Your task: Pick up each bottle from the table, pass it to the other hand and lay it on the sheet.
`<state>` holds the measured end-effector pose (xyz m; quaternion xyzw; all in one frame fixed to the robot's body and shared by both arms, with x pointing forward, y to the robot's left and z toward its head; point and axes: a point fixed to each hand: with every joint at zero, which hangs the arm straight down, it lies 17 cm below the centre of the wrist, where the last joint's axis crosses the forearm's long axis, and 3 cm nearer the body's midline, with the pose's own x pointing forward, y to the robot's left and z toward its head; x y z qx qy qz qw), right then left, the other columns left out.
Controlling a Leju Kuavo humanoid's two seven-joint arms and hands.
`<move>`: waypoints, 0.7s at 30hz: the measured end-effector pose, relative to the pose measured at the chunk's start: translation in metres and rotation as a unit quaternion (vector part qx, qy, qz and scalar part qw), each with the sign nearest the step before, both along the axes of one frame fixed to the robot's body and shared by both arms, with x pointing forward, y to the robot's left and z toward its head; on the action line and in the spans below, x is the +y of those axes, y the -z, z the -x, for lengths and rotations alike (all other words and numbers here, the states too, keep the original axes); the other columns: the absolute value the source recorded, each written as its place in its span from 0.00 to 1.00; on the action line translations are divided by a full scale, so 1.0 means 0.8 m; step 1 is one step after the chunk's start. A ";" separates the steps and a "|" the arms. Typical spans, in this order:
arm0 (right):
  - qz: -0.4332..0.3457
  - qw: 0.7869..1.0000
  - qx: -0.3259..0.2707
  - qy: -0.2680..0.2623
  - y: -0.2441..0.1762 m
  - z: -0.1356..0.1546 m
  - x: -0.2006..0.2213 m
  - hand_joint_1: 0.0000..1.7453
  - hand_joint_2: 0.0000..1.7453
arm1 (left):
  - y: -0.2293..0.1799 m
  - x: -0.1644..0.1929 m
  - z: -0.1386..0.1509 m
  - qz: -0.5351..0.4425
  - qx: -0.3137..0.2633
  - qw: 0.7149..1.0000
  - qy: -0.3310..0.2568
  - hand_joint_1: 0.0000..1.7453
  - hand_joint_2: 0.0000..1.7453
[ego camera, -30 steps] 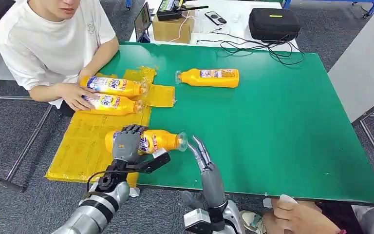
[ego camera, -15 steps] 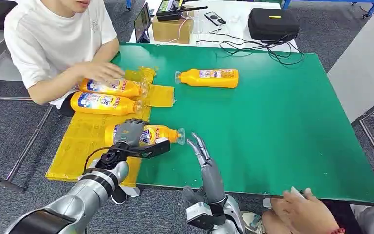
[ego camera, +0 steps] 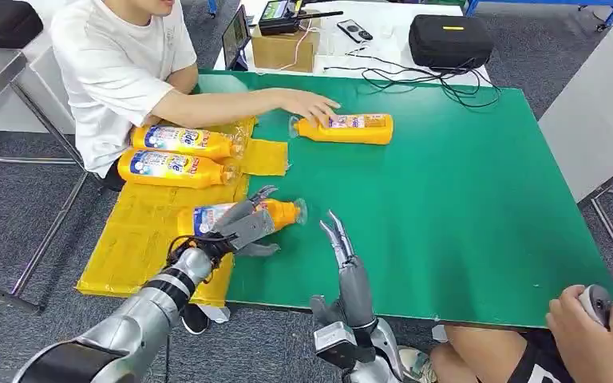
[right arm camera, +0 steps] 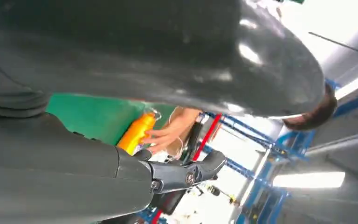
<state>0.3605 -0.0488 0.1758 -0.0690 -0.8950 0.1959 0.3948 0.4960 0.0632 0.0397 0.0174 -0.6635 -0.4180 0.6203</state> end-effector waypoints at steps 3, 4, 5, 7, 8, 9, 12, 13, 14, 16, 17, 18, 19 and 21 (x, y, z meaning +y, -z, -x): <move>0.000 1.000 0.000 0.001 0.002 0.001 -0.001 0.00 0.00 | -0.013 -0.029 0.022 0.081 0.016 0.996 0.014 0.00 1.00; 0.002 1.000 0.000 0.000 0.003 0.002 -0.001 0.00 0.00 | -0.018 -0.034 0.026 0.099 0.019 0.995 0.015 0.00 1.00; 0.002 1.000 0.001 -0.001 0.004 0.002 -0.001 0.00 0.00 | -0.020 -0.038 0.029 0.110 0.021 0.994 0.016 0.00 1.00; 0.003 1.000 0.002 -0.002 0.006 0.002 -0.002 0.00 0.00 | -0.028 -0.045 0.035 0.136 0.024 0.990 0.019 0.00 1.00; 0.005 1.000 0.002 -0.002 0.007 0.002 -0.002 0.00 0.00 | -0.038 -0.047 0.036 0.153 0.019 0.988 0.018 0.00 1.00; 0.005 1.000 0.002 -0.001 0.008 0.002 -0.003 0.00 0.00 | -0.046 -0.050 0.037 0.166 0.012 0.986 0.016 0.00 1.00; 0.012 1.000 0.001 0.000 0.011 0.003 -0.004 0.00 0.00 | -0.077 -0.051 0.036 0.192 -0.028 0.981 -0.003 0.00 1.00; 0.016 1.000 -0.001 0.001 0.012 0.003 -0.004 0.00 0.00 | -0.093 -0.047 0.034 0.200 -0.050 0.978 -0.019 0.00 1.00; 0.021 1.000 -0.002 0.002 0.014 0.005 -0.004 0.00 0.00 | -0.116 -0.040 0.033 0.217 -0.080 0.972 -0.040 0.00 1.00; 0.026 1.000 -0.002 0.000 0.017 0.008 -0.003 0.00 0.00 | -0.145 -0.030 0.035 0.252 -0.108 0.960 -0.064 0.00 1.00; 0.028 1.000 -0.001 0.000 0.019 0.010 -0.002 0.00 0.00 | -0.160 -0.024 0.038 0.273 -0.119 0.952 -0.077 0.00 1.00; 0.034 0.999 -0.004 -0.001 0.020 0.012 -0.001 0.00 0.00 | -0.180 -0.018 0.039 0.301 -0.128 0.941 -0.085 0.00 1.00; 0.042 0.999 -0.010 0.000 0.021 0.014 0.001 0.00 0.00 | -0.195 -0.014 0.042 0.328 -0.132 0.931 -0.090 0.00 1.00; 0.088 0.995 -0.049 0.011 0.019 0.021 0.006 0.00 1.00 | -0.215 -0.001 0.049 0.394 -0.125 0.904 -0.104 0.00 1.00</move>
